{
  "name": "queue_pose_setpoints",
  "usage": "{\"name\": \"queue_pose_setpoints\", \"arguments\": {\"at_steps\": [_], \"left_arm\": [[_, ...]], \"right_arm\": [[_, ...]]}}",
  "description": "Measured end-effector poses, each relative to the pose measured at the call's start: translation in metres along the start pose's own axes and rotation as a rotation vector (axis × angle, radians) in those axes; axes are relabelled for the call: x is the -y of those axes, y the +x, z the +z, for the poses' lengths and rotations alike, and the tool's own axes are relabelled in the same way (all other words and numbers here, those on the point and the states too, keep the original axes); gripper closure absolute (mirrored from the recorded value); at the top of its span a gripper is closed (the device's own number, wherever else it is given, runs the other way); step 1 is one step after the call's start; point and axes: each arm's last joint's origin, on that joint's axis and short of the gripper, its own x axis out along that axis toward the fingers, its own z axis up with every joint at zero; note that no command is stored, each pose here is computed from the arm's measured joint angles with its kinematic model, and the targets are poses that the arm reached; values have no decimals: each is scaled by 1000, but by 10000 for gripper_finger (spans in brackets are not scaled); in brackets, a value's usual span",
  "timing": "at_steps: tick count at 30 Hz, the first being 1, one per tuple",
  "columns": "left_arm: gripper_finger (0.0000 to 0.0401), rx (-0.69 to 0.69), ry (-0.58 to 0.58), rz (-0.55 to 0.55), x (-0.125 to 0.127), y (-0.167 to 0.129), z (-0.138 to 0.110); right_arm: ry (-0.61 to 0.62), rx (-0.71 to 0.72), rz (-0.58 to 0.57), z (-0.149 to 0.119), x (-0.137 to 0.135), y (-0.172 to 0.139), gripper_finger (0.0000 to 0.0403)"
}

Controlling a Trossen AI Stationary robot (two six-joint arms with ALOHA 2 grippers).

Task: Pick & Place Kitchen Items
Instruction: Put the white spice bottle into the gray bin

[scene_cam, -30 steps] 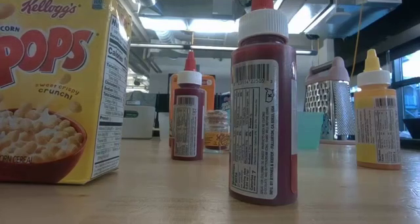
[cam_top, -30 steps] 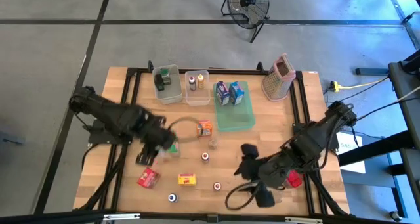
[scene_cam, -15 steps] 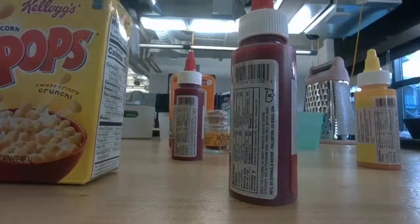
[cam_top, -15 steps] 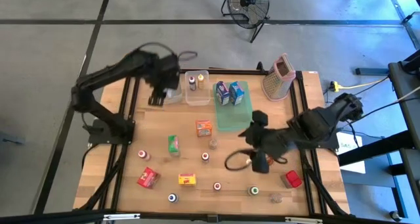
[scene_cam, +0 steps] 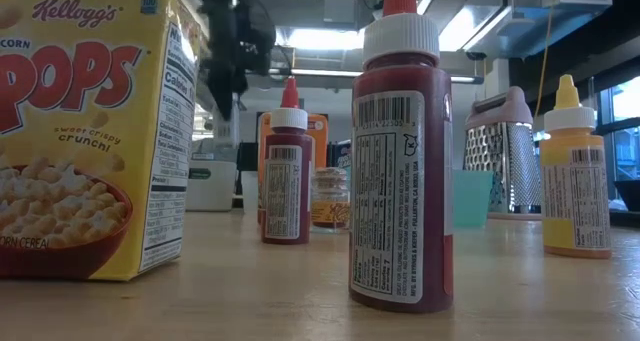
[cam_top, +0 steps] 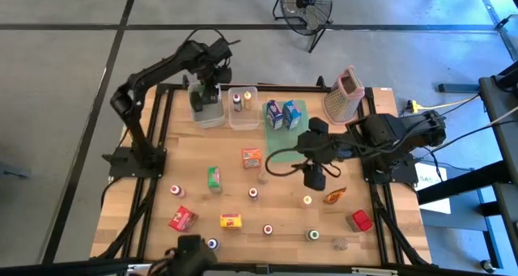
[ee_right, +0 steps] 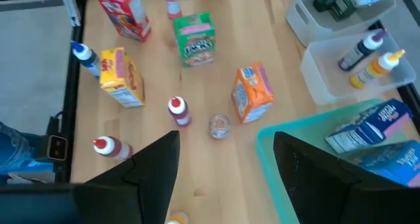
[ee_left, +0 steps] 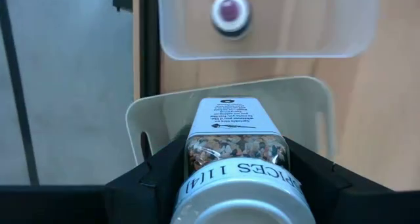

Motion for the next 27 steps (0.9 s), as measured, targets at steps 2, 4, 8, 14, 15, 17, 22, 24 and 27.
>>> {"name": "queue_pose_setpoints", "arguments": {"at_steps": [2,4,8,14,15,17,22,24,27], "left_arm": [[204,-9,-13,-15,-9,10,-1],[204,-10,-26,-24,-16,20,-1],[204,7,-48,-27,-27,29,-3],[203,14,-111,-58,-35,36,-7],[202,11,-117,-55,-36,36,-8],[203,13,-119,-57,-37,36,-9],[204,19,-118,-52,-37,36,-8],[204,20,-119,-55,-37,37,-8],[202,3,-116,-63,-35,42,-10]], "right_arm": [[10,-13,4,1,6,0,153],[14,-20,4,1,12,-1,153],[22,-35,-10,2,20,-1,153],[18,-49,4,4,29,1,153],[17,-54,12,4,31,1,153],[15,-63,22,5,34,2,153],[4,-71,46,6,37,3,153],[2,-71,51,6,38,2,153],[3,-65,51,5,39,-1,153]]}}
